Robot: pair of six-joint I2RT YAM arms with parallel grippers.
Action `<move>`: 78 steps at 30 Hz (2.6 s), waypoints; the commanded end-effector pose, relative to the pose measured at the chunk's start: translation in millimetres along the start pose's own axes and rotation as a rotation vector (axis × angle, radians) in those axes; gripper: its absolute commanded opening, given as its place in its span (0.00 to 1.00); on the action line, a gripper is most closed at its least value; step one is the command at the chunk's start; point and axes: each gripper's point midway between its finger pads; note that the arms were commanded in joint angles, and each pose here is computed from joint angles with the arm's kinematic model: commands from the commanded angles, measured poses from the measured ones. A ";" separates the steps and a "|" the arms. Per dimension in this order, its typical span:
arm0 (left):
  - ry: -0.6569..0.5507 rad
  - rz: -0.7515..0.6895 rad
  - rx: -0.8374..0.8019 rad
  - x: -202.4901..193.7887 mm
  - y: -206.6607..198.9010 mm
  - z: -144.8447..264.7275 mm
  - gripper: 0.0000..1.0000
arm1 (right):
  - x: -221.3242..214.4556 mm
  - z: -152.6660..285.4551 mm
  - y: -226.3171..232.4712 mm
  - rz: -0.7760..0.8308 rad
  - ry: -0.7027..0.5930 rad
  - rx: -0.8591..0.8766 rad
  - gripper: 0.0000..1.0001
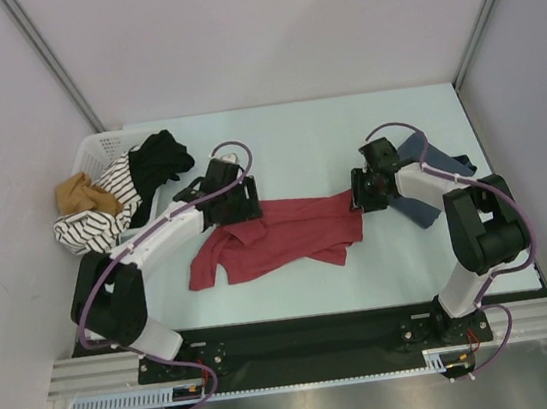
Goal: Fold and stack the tank tops
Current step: Flatten the tank top out
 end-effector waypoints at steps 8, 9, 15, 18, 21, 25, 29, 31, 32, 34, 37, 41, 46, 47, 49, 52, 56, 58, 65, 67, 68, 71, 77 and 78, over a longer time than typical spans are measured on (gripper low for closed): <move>0.076 -0.092 0.004 -14.2 -19.3 -21.9 0.71 | 14.4 2.3 12.7 0.036 -0.047 0.044 0.00; 0.085 -0.102 0.014 -17.0 -18.9 -23.4 0.70 | 12.7 1.6 13.2 0.038 -0.041 0.050 0.00; 0.132 -0.100 0.089 -27.8 3.2 -45.2 0.17 | 11.0 -0.9 15.1 0.034 -0.054 0.069 0.00; 0.039 0.058 0.020 -1.4 20.4 -41.8 0.00 | 18.2 5.6 16.2 0.031 -0.099 0.076 0.00; -0.044 0.226 -0.059 8.2 49.1 -24.0 0.00 | 19.7 9.0 14.4 0.025 -0.124 0.078 0.00; -0.219 0.344 -0.048 50.3 81.4 15.0 0.00 | 18.7 6.1 13.1 0.013 -0.125 0.083 0.00; -0.308 0.340 -0.070 84.5 89.9 41.1 0.06 | 14.8 3.5 15.3 0.010 -0.124 0.100 0.00; -0.283 0.327 -0.053 85.2 89.3 42.6 0.25 | 15.3 3.7 14.7 0.008 -0.129 0.100 0.00; -0.271 0.308 -0.061 83.4 84.6 41.0 0.36 | 15.4 4.3 14.4 0.009 -0.131 0.099 0.00; -0.251 0.208 -0.034 74.4 63.6 39.3 0.60 | 15.4 4.5 13.9 0.008 -0.135 0.097 0.00; -0.194 0.125 0.035 55.9 45.1 35.1 0.73 | 16.1 5.0 12.1 0.004 -0.139 0.095 0.00; -0.122 0.060 0.020 29.5 17.4 22.6 0.77 | 14.6 4.8 12.7 0.004 -0.134 0.097 0.00; -0.092 -0.012 0.045 19.5 -2.7 15.4 0.75 | 15.2 7.1 11.1 0.002 -0.145 0.095 0.00; -0.072 -0.033 0.057 13.8 -6.9 9.5 0.76 | 14.4 7.1 10.5 0.002 -0.145 0.093 0.00; -0.067 -0.056 0.092 15.7 -9.0 6.1 0.75 | 14.2 6.7 9.2 0.001 -0.146 0.087 0.00; -0.020 -0.093 0.155 9.8 -8.0 -9.1 0.75 | 15.4 9.0 8.3 -0.002 -0.160 0.086 0.00; 0.057 -0.140 0.250 -6.0 -1.1 -32.7 0.69 | 14.5 9.3 8.7 -0.010 -0.167 0.092 0.00; 0.088 -0.156 0.280 -11.3 2.5 -40.4 0.65 | 13.9 10.1 9.9 -0.006 -0.167 0.098 0.00; 0.121 -0.201 0.438 -16.2 29.0 -48.4 0.34 | 13.4 11.9 12.2 -0.008 -0.171 0.112 0.00; 0.113 -0.205 0.471 -13.0 34.7 -46.1 0.20 | 12.8 11.5 12.5 -0.010 -0.168 0.114 0.00; 0.106 -0.202 0.480 -9.8 37.8 -42.9 0.00 | 11.3 11.3 11.9 -0.012 -0.165 0.113 0.00; 0.056 -0.159 0.526 5.1 52.5 -27.7 0.00 | 11.9 11.3 12.6 -0.014 -0.170 0.117 0.00; -0.021 0.037 0.339 37.9 80.7 -7.1 0.00 | 12.0 10.4 12.7 -0.025 -0.175 0.119 0.00; -0.042 0.072 0.345 43.6 91.4 -1.8 0.00 | 11.2 10.0 13.0 -0.025 -0.177 0.121 0.00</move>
Point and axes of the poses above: each gripper's point midway between its finger pads, its own z axis back along the fingers, its own y axis along the line the jaws close on, x = y × z, and after that the axes turned 2 degrees about -z, right-handed
